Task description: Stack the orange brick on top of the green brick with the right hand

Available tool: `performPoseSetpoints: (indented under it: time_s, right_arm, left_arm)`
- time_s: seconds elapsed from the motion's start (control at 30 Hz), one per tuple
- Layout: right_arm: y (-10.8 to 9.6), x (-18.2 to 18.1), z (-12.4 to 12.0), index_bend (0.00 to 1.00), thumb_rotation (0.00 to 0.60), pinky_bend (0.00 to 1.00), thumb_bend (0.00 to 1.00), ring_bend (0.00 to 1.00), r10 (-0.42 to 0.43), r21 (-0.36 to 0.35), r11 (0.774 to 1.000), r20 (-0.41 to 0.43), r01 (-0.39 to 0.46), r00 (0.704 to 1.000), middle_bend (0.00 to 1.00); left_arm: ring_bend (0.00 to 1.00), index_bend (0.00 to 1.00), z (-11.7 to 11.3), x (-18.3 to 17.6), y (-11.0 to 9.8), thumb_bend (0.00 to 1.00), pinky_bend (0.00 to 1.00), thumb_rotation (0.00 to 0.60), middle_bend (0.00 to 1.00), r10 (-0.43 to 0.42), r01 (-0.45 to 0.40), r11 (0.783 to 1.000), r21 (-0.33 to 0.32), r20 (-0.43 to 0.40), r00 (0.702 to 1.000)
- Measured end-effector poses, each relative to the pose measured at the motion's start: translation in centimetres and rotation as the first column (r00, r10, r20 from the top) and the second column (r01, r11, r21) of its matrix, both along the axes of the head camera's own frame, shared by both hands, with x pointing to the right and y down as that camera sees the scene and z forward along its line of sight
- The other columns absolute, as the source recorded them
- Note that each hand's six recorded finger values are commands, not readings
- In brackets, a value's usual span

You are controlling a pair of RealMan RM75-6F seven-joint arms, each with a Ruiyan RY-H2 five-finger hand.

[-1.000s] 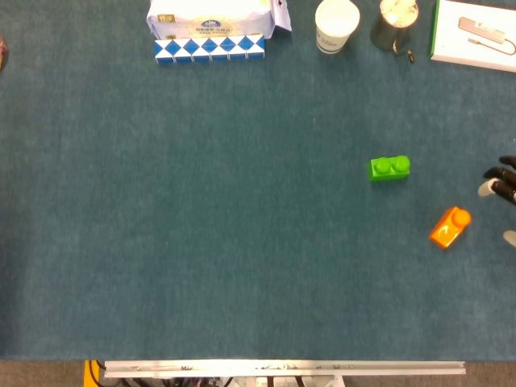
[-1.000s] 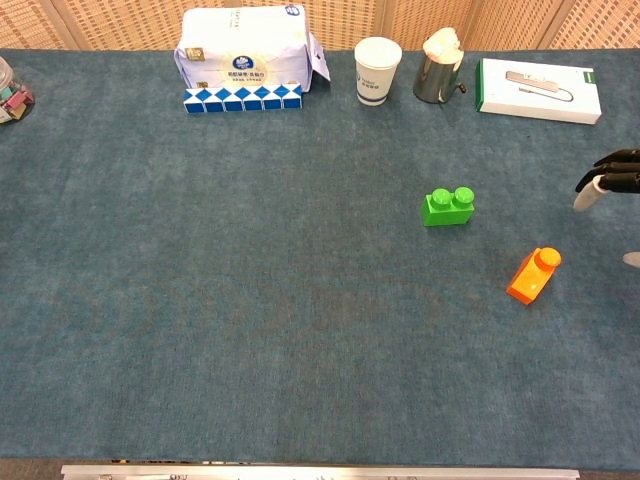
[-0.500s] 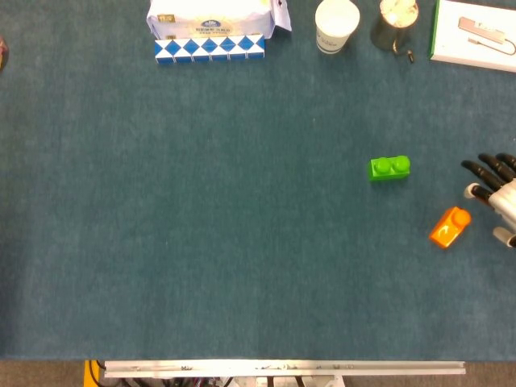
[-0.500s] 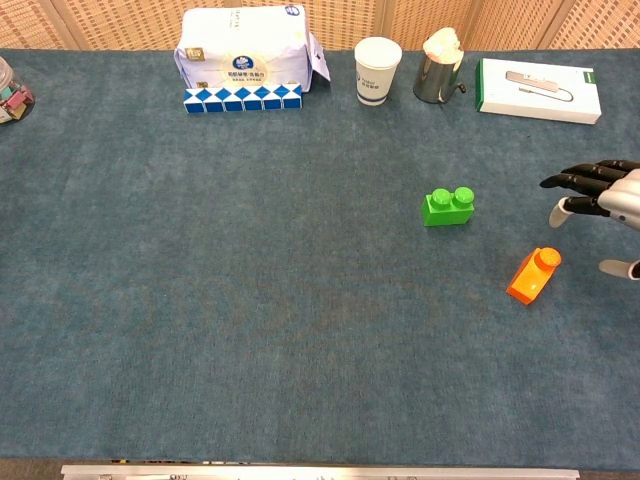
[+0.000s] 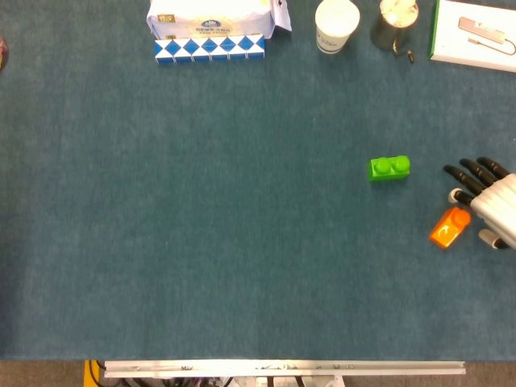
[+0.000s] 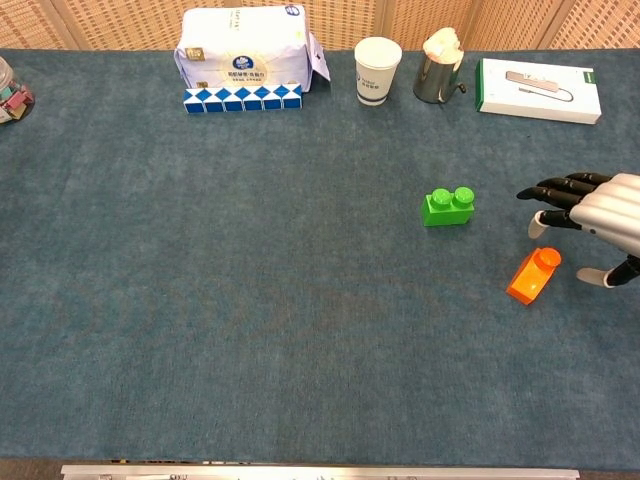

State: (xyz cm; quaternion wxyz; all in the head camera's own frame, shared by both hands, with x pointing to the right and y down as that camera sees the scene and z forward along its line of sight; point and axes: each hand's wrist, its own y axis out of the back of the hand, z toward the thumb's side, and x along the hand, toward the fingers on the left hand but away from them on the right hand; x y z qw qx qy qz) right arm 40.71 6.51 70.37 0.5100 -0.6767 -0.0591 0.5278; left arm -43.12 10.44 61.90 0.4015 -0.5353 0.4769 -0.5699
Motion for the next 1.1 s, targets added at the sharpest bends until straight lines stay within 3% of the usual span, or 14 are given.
performPoseSetpoints:
  time_s: [1.1]
  right_arm:
    - [0.0,-1.0,2.4,0.4,0.6,0.11,0.22,0.0,-0.029,-0.027,0.999,-0.04,0.028,0.999,0.06]
  left_arm:
    - [0.26,0.46,-0.4,0.0,0.3,0.1,0.18,0.6,0.44,-0.006,0.006,1.0,0.005,-0.009,1.0]
